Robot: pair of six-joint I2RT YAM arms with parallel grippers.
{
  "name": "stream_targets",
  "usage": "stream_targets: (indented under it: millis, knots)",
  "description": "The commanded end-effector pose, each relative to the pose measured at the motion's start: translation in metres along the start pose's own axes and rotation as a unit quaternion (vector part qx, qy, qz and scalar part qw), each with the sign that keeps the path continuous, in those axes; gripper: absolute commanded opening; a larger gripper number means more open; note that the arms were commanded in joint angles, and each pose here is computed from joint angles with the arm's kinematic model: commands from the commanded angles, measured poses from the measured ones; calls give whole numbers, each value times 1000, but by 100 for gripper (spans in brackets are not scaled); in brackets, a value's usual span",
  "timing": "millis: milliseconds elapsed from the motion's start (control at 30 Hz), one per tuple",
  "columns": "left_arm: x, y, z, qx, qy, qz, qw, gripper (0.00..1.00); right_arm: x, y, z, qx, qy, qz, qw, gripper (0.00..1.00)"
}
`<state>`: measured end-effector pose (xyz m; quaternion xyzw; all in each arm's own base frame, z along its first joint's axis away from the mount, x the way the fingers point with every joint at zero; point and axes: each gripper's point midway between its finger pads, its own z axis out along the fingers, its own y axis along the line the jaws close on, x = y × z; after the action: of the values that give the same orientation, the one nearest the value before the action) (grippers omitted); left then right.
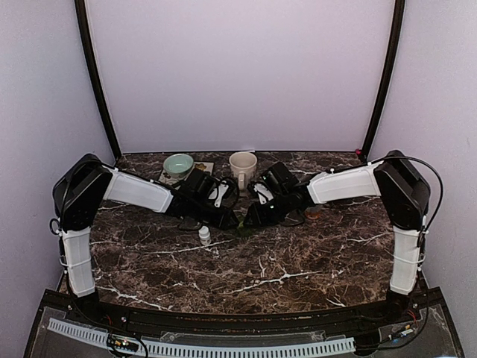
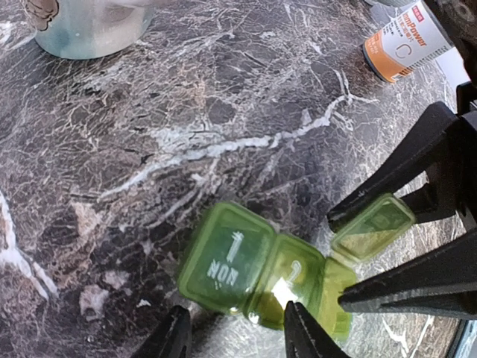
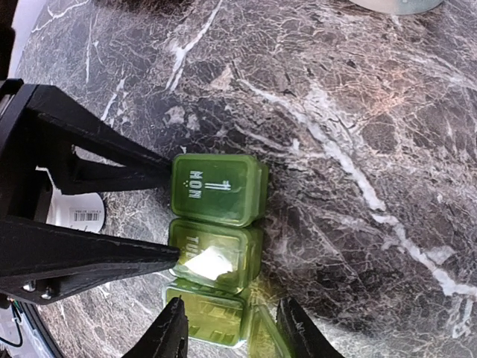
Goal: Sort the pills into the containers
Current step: Adjust the lid of the pill container on the pill container, then pick up the pill bottle from the center of the board.
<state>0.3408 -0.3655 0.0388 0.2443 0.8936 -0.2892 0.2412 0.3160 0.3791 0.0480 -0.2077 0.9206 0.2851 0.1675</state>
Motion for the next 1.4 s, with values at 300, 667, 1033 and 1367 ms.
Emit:
stream_targets:
  millis: [300, 667, 1033, 1367]
  knots:
    - [-17, -21, -23, 23, -21, 10, 999, 42, -31, -11, -25, 37, -68, -2, 997, 42]
    - [-57, -15, -60, -34, -96, -1, 995, 57, -55, -3, -74, 86, -149, -50, 984, 50]
    - [-73, 1, -144, -87, -257, -31, 962, 71, -71, 59, -125, 179, -238, -180, 937, 54]
    - [-78, -19, -236, -117, -420, 54, 899, 89, -97, 99, -217, 124, -473, -121, 864, 100]
